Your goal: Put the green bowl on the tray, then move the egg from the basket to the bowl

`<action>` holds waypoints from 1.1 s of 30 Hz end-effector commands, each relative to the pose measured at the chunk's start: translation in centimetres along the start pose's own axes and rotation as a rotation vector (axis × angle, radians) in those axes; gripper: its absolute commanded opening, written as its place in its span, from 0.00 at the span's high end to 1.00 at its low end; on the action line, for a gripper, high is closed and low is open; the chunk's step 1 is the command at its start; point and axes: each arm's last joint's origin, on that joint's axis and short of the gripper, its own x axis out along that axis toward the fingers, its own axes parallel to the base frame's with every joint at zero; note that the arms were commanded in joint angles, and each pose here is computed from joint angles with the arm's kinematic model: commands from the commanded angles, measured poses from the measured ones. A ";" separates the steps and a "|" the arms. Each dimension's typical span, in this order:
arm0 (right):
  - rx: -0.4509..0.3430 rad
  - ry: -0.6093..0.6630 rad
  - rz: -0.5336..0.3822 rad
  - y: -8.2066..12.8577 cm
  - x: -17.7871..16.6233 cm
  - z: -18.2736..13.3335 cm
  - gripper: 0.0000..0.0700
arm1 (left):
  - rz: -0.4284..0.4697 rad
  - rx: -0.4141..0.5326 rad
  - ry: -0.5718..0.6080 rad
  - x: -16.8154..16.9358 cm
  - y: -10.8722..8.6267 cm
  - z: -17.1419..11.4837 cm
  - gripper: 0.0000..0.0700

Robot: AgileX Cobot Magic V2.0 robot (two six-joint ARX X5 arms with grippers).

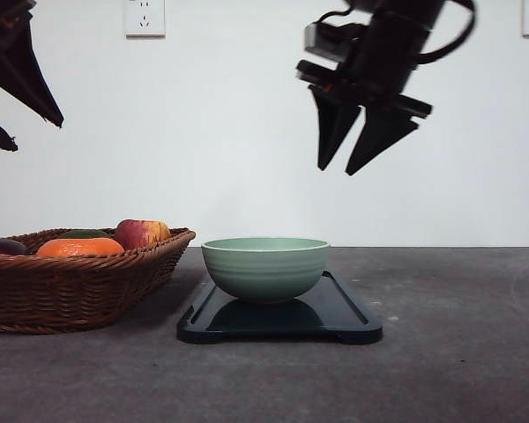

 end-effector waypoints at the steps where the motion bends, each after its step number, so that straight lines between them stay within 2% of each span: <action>1: -0.019 -0.041 0.006 0.2 -0.6 -1.0 0.63 | -0.005 0.018 -0.009 0.1 -0.1 0.5 0.44; 11: -0.018 -0.114 -0.020 -0.7 -3.5 -9.2 0.63 | 0.005 -0.005 0.057 0.0 0.0 -0.1 0.44; 19: 0.018 -0.157 -0.089 -1.8 -5.6 -15.0 0.63 | 0.011 -0.025 0.095 0.0 0.0 -0.5 0.44; 25: 0.023 -0.155 -0.223 -2.0 -7.3 -16.8 0.63 | 0.019 -0.054 0.140 -0.1 0.0 -0.8 0.44; 33: 0.006 -0.180 -0.239 -1.9 -7.8 -16.8 0.63 | 0.069 -0.048 0.153 0.5 0.0 1.4 0.43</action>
